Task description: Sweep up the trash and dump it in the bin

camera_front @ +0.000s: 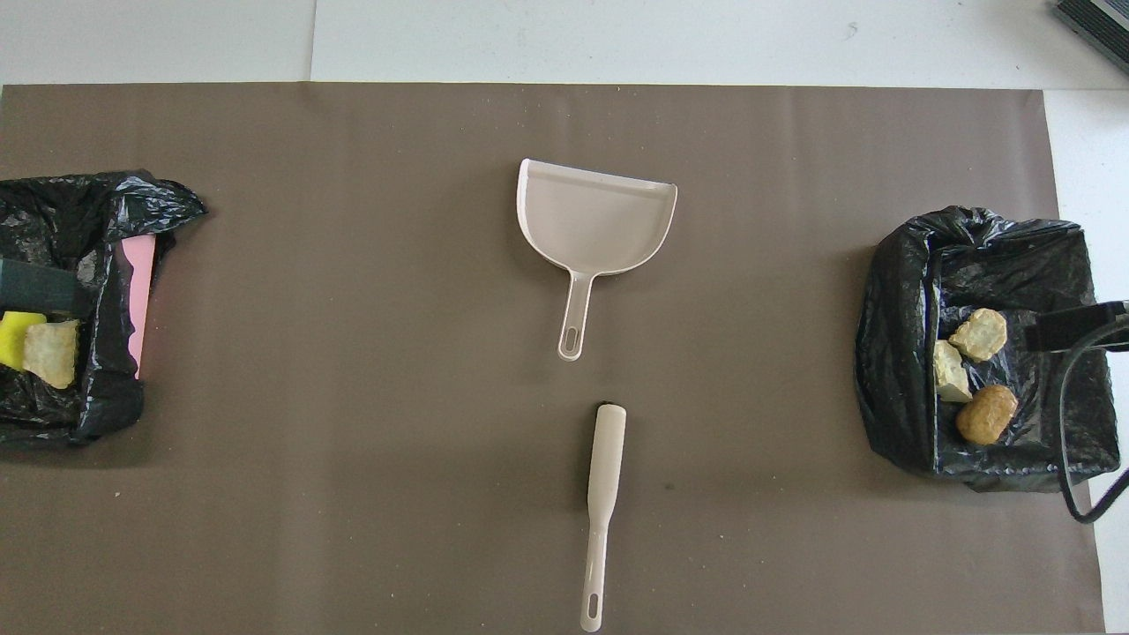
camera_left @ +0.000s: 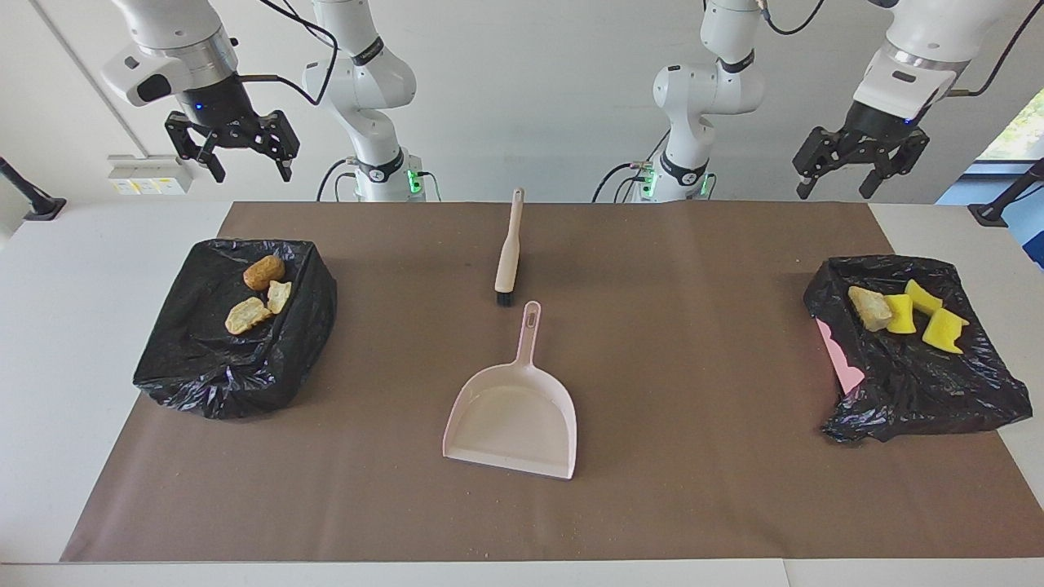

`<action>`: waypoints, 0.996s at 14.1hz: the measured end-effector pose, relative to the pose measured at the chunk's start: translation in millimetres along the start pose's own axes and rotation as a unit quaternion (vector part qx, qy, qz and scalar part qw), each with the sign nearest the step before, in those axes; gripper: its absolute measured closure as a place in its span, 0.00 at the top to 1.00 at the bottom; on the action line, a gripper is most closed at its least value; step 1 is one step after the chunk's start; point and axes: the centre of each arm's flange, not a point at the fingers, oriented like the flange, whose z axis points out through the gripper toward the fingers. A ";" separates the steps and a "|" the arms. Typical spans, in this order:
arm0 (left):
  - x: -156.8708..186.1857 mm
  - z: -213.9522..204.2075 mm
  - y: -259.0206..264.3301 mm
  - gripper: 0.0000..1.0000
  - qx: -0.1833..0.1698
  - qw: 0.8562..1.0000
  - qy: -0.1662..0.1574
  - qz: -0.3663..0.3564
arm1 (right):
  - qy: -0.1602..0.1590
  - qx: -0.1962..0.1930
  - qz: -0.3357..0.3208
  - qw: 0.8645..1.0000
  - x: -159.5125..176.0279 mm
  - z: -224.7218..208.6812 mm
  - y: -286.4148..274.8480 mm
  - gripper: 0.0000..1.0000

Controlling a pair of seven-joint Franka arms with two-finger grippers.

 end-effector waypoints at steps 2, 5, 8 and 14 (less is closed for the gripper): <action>7.4 -11.2 -11.7 1.00 0.001 1.000 -0.006 0.003 | 0.000 0.000 0.000 1.000 0.0 0.0 0.1 1.00; 14.5 -18.7 -17.3 1.00 0.001 1.000 -0.004 0.004 | 0.000 0.000 0.000 1.000 -0.2 -0.1 0.1 1.00; 4.9 -18.5 -14.7 1.00 -0.002 1.000 -0.003 0.006 | 0.000 0.000 0.000 1.000 -0.2 0.3 0.2 1.00; -4.1 -6.8 -9.4 1.00 -0.006 1.000 -0.005 0.011 | -0.004 0.001 0.000 1.000 -3.6 3.5 0.2 1.00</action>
